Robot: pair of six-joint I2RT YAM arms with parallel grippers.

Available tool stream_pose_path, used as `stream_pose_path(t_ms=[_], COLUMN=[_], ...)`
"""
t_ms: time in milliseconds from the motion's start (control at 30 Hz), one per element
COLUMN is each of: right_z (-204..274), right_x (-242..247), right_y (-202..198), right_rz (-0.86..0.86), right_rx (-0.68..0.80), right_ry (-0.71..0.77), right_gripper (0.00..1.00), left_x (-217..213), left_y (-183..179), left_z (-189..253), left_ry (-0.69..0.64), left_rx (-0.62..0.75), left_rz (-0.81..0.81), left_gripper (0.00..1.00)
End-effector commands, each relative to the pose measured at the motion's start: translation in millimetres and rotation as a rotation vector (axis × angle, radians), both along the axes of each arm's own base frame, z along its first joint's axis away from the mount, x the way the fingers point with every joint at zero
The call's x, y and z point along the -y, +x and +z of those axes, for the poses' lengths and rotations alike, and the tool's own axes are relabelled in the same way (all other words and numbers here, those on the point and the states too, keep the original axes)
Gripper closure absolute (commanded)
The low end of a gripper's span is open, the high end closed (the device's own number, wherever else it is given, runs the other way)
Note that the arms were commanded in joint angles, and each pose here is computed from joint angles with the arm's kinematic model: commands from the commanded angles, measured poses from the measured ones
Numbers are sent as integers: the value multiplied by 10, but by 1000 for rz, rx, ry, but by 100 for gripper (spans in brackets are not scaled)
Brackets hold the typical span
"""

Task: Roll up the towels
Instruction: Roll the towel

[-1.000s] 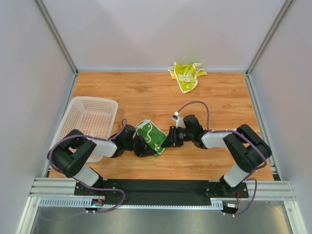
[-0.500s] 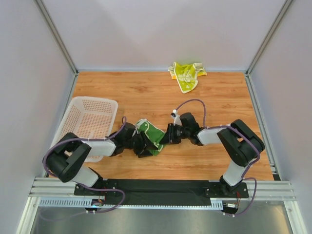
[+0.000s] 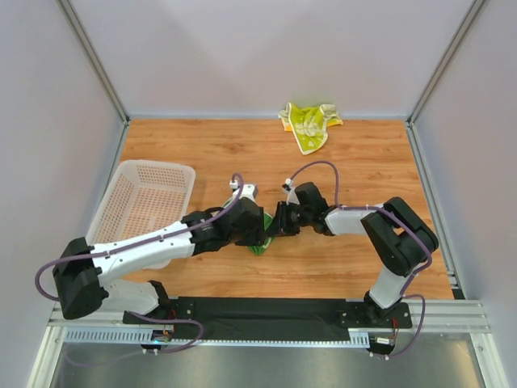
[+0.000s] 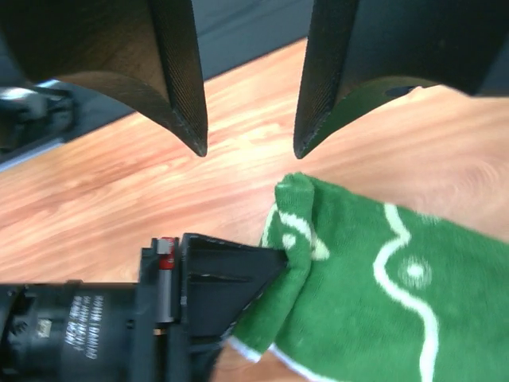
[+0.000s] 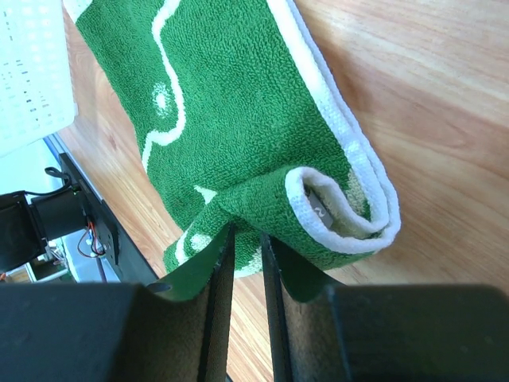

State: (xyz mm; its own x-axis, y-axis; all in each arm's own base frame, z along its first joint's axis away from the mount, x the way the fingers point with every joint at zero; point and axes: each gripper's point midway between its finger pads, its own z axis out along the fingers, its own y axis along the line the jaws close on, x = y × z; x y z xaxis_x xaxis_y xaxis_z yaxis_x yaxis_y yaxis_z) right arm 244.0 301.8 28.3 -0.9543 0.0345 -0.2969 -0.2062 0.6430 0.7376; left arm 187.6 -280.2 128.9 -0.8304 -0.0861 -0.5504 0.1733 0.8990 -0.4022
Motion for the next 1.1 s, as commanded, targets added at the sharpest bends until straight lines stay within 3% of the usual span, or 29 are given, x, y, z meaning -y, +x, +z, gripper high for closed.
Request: stream_pose_path(t_ms=[0,200,600,1067], right_z=[-68,-69,-123,-181], right_x=[82,104,113,100], right_y=[37,4,-18,-49], right_rz=[-16,-4,1,16], right_rx=[16,13,0,-15], right_ry=[-76,-89,-93,-95], right_gripper=[78,78,78,79], left_x=[-112,232,673,365], left_y=[76,48,-37,116], left_z=[-83,-377,-405,-699], left_ry=[265,377,264,370], left_rx=[160,183,199,214], left_rz=[-109,-234,-376,-223], left_gripper=[47,49,48,46])
